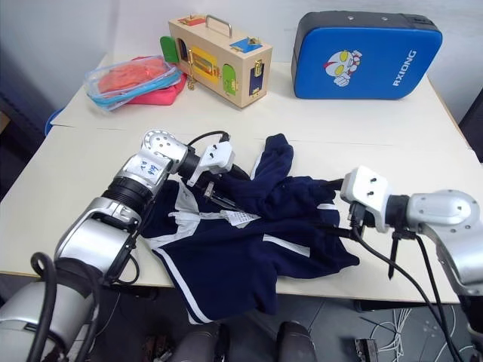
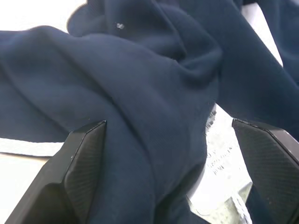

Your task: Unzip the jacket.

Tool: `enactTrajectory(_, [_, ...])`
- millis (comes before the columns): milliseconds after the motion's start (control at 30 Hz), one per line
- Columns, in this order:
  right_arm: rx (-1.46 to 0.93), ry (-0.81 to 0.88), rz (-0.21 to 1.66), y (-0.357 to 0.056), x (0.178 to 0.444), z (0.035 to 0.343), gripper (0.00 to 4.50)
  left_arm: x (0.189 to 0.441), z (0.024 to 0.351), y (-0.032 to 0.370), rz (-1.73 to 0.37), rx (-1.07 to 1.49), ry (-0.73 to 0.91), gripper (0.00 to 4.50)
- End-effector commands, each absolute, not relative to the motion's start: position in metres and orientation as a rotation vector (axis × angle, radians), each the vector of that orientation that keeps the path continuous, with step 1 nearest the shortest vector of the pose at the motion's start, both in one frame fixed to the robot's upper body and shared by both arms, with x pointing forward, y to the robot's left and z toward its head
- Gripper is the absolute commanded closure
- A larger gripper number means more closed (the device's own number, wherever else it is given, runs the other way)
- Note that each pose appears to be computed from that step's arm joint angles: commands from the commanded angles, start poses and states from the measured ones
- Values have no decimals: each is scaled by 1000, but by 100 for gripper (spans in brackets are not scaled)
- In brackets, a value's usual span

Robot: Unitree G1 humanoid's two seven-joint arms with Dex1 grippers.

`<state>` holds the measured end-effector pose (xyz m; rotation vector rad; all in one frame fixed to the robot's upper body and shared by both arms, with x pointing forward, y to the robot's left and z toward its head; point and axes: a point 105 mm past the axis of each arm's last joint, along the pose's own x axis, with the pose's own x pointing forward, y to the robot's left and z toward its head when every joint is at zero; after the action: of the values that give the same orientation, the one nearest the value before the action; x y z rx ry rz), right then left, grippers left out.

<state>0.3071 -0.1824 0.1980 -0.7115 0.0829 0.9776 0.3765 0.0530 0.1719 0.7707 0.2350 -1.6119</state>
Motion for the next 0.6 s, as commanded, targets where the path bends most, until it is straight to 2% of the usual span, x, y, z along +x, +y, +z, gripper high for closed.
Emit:
enactTrajectory(33, [-798, 49, 941, -182, 330, 201, 2, 381, 171, 52, -1581, 837, 218, 1])
enactTrajectory(67, [-845, 57, 958, -182, 335, 197, 2, 383, 169, 52, -1560, 844, 219, 1])
enactTrajectory(167, [-1033, 91, 1028, -184, 344, 181, 0, 388, 170, 53, -1521, 836, 203, 55])
enactTrajectory(267, [-1116, 93, 1036, -191, 358, 182, 59, 391, 172, 54, -1491, 827, 187, 148])
enactTrajectory(400, [-1119, 94, 1046, -197, 371, 192, 197, 393, 174, 56, -1467, 815, 175, 277])
enactTrajectory(533, [-1075, 114, 1115, -193, 372, 188, 344, 395, 174, 59, -1443, 810, 167, 406])
enactTrajectory(600, [-1025, 111, 1142, -186, 373, 188, 407, 395, 173, 61, -1437, 803, 171, 450])
